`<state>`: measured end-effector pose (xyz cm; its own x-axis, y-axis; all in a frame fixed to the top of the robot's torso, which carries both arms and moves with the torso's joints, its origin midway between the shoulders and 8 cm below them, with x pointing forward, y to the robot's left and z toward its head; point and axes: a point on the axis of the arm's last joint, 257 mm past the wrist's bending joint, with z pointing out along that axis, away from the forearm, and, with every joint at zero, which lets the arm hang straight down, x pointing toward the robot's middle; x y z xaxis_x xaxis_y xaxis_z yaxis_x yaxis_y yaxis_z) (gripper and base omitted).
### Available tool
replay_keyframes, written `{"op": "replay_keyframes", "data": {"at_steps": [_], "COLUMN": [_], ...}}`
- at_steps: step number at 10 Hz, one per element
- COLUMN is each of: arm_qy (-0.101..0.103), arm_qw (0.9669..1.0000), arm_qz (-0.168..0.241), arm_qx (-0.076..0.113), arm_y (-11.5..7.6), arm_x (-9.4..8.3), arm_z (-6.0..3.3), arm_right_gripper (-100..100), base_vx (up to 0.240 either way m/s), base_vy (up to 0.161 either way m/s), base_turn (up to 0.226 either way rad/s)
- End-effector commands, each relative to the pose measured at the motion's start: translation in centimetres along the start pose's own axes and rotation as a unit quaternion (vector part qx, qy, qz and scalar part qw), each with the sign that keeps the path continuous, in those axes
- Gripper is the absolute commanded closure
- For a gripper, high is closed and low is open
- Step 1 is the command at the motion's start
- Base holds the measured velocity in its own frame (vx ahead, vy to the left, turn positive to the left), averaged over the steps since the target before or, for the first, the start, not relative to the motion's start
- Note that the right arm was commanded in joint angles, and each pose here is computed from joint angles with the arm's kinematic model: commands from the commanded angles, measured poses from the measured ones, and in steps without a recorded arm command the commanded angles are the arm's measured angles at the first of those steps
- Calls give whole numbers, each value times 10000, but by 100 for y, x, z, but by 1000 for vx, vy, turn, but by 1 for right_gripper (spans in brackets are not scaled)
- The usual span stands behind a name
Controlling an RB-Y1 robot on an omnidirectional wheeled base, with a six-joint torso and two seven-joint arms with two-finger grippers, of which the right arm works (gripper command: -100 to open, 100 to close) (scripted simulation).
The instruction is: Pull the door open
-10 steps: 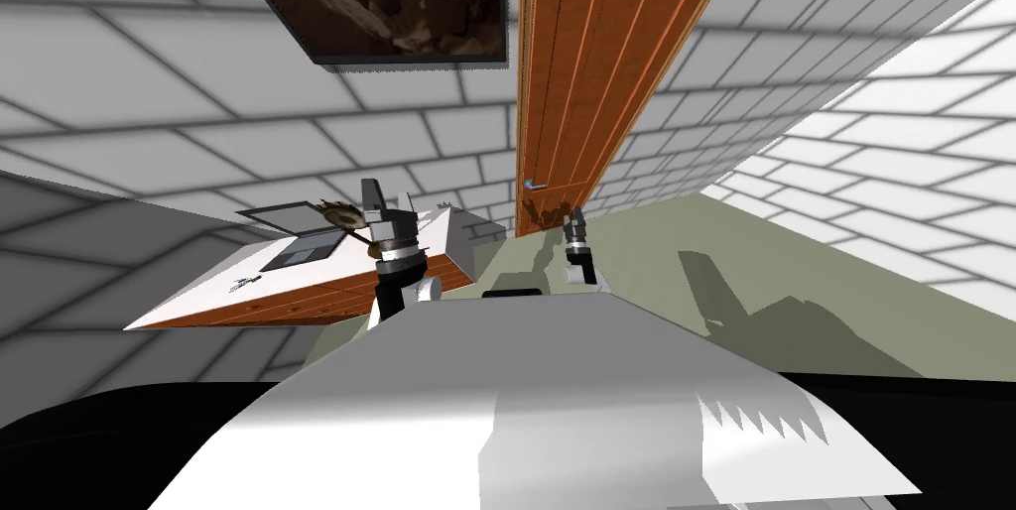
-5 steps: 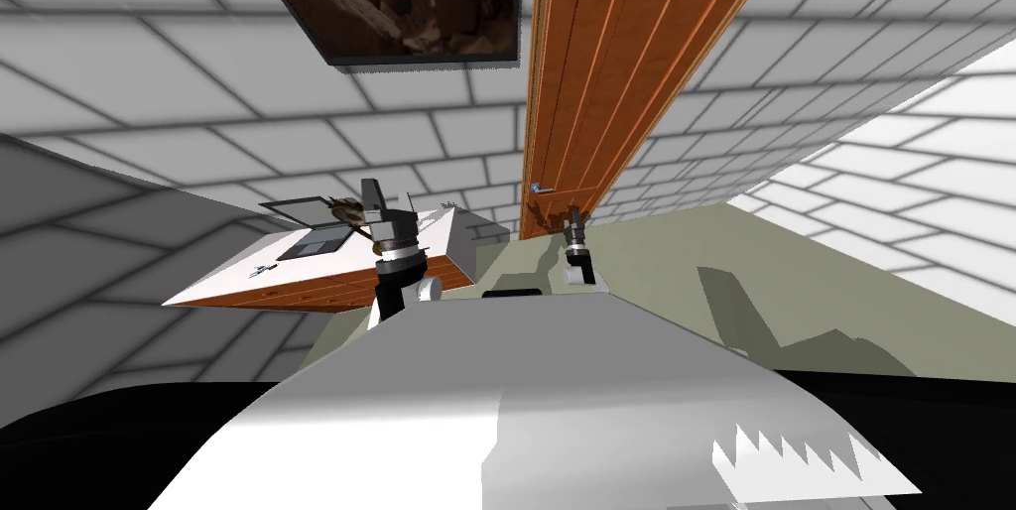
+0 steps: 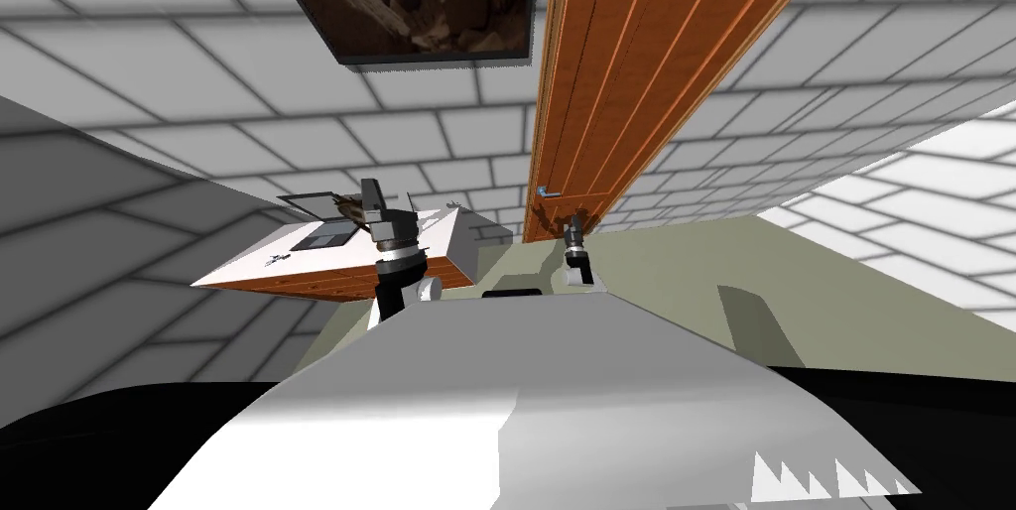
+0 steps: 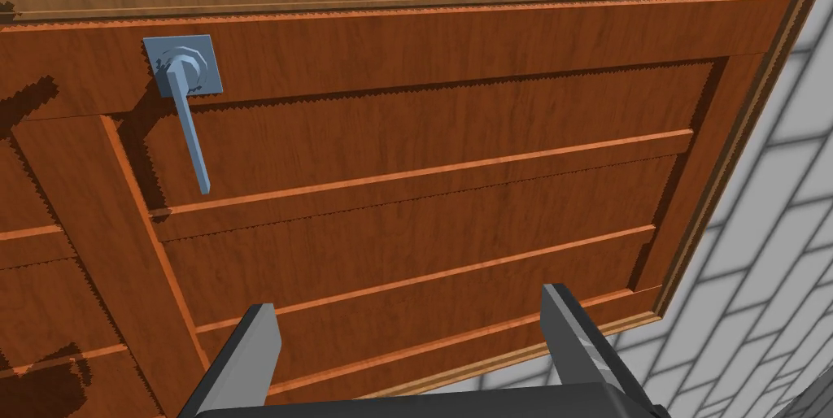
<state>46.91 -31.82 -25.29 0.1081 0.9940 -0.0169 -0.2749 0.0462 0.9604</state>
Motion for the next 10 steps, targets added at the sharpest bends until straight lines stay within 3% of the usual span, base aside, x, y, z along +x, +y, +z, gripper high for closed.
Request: {"op": "replay_keyframes", "data": {"at_steps": [1,10], "arm_qy": [-41,-256], "arm_qw": [9999,9978], "arm_qz": [3,14], "arm_qx": [102,611], "arm_y": [-110,-634], "arm_x": [-44,-227], "arm_z": [-9,-132], "arm_right_gripper": [-100,-100], "base_vx": [82,75], "base_vy": [-65,-62], "base_turn": [123,127]}}
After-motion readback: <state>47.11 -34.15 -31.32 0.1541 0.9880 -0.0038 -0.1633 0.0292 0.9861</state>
